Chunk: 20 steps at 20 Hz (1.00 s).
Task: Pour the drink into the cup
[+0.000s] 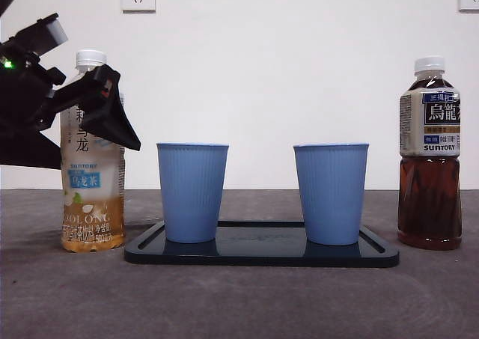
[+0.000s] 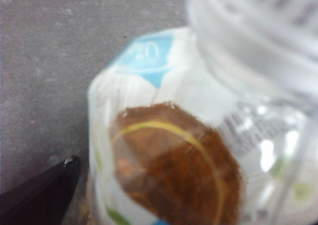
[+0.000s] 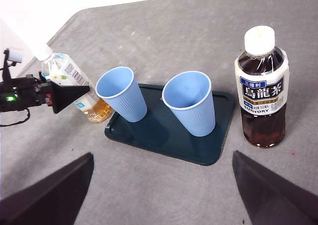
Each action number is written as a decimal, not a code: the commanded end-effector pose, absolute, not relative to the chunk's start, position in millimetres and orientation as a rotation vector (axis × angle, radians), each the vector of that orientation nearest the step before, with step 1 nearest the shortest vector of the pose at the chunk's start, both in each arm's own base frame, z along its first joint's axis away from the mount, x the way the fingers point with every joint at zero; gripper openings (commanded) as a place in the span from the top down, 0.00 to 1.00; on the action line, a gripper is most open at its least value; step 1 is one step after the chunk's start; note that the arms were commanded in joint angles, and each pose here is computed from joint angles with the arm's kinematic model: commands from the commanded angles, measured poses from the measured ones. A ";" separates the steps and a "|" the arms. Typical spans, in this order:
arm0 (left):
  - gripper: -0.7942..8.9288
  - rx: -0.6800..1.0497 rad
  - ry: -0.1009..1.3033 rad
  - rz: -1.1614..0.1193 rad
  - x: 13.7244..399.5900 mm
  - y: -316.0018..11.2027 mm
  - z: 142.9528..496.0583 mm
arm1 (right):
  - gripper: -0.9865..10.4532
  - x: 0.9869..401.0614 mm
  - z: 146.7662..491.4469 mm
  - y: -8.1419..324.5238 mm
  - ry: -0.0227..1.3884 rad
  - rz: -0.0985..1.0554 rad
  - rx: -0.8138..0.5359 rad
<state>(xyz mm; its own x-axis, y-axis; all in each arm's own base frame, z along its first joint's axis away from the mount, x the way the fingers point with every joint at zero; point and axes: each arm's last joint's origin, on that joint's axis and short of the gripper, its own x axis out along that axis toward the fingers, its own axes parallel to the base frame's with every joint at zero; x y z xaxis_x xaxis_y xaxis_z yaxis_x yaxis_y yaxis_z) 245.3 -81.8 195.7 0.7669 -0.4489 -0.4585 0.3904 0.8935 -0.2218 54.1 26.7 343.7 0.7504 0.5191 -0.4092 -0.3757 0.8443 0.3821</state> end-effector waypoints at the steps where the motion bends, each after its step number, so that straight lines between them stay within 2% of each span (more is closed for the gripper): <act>1: 0.49 -0.120 0.522 -0.454 249.0 -84.0 191.8 | 0.52 53.1 347.7 26.7 0.516 0.502 0.302; 5: 0.66 -0.120 0.524 -0.454 250.3 -84.4 190.0 | 0.52 53.1 347.7 26.7 0.516 0.502 0.301; 7: 0.70 -0.128 0.518 -0.453 250.5 -84.4 191.1 | 0.52 53.1 347.8 26.7 0.516 0.501 0.301; 13: 0.70 -0.075 0.498 -0.468 238.5 -80.7 221.2 | 0.52 53.2 347.8 26.6 0.511 0.499 0.289; 18: 0.70 0.058 0.603 -0.511 233.4 -84.4 261.0 | 0.52 53.6 348.7 26.7 0.501 0.499 0.289; 20: 0.70 0.135 0.667 -0.490 232.2 -89.2 277.9 | 0.52 53.6 348.8 26.7 0.500 0.499 0.289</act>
<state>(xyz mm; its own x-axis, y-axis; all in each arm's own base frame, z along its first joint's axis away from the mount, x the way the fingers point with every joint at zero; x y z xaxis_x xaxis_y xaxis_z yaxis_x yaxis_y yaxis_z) 228.9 -88.1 269.4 0.6558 -0.3829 -0.6506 0.4484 0.8909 -0.0724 54.5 26.8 344.4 0.7551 0.5173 -0.4028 -0.3731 0.8443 0.3847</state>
